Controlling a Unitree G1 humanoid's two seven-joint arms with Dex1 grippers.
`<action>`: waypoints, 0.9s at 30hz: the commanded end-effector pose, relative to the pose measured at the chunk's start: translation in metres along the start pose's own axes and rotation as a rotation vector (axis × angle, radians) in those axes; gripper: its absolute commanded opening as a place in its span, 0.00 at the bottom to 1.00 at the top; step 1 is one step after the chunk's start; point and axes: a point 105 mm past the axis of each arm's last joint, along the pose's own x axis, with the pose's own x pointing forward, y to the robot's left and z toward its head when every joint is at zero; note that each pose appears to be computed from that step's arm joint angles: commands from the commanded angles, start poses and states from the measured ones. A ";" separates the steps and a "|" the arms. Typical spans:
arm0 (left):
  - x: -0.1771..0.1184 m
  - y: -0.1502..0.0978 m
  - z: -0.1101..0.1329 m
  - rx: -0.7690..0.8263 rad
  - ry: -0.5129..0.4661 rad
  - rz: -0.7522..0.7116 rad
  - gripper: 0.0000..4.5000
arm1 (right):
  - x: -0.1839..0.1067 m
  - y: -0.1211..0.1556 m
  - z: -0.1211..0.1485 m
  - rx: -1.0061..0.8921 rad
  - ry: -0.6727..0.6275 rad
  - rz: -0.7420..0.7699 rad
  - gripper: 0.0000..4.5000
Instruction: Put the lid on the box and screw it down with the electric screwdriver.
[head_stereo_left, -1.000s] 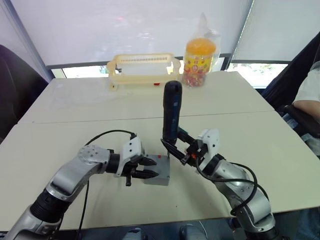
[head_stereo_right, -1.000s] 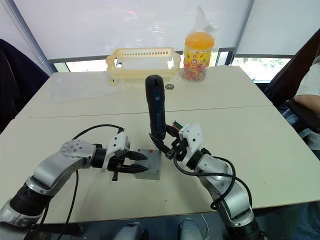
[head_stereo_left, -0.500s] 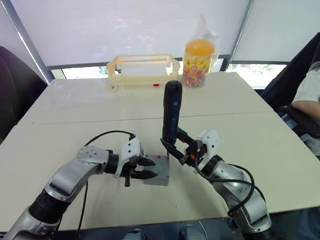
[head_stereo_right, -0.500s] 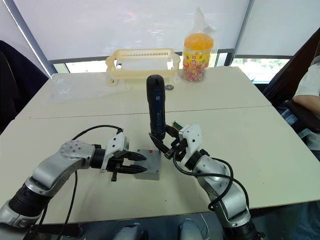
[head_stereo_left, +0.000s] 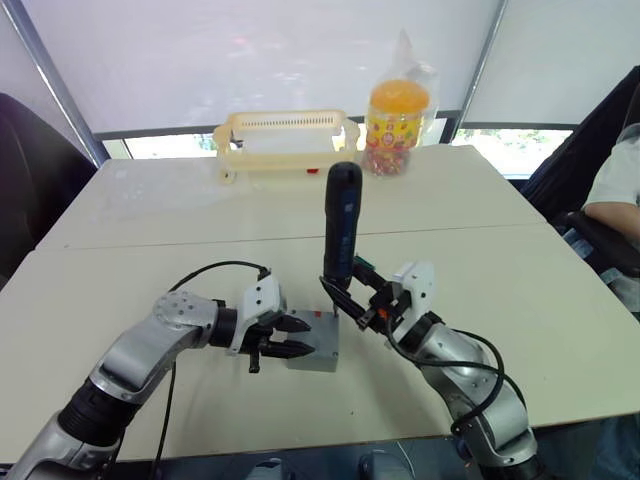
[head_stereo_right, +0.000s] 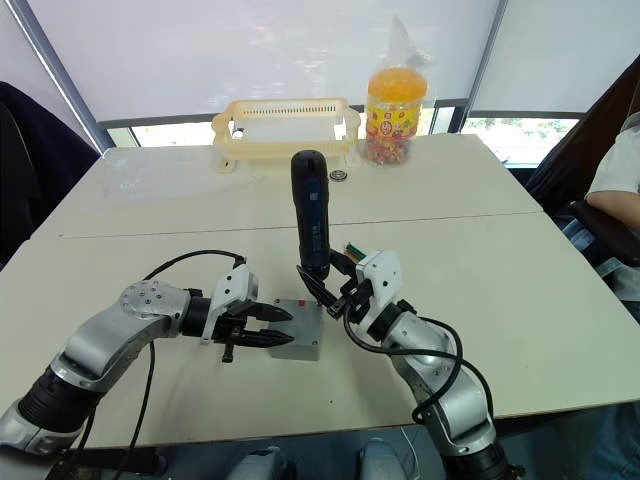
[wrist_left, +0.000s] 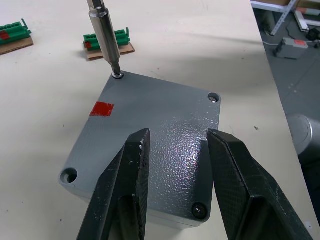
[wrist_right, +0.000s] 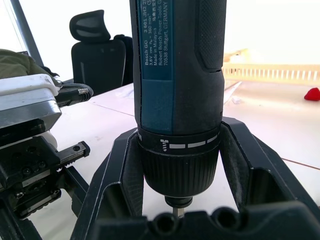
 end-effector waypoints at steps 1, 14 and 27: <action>-0.001 0.001 -0.018 -0.042 0.079 0.013 0.40 | -0.004 0.001 -0.026 0.029 0.094 -0.007 0.39; -0.002 0.001 -0.015 -0.040 0.081 0.012 0.40 | -0.013 -0.001 -0.039 0.020 0.156 -0.014 0.39; -0.001 -0.002 -0.016 -0.043 0.084 0.008 0.40 | -0.020 -0.004 -0.049 -0.023 0.205 -0.010 0.39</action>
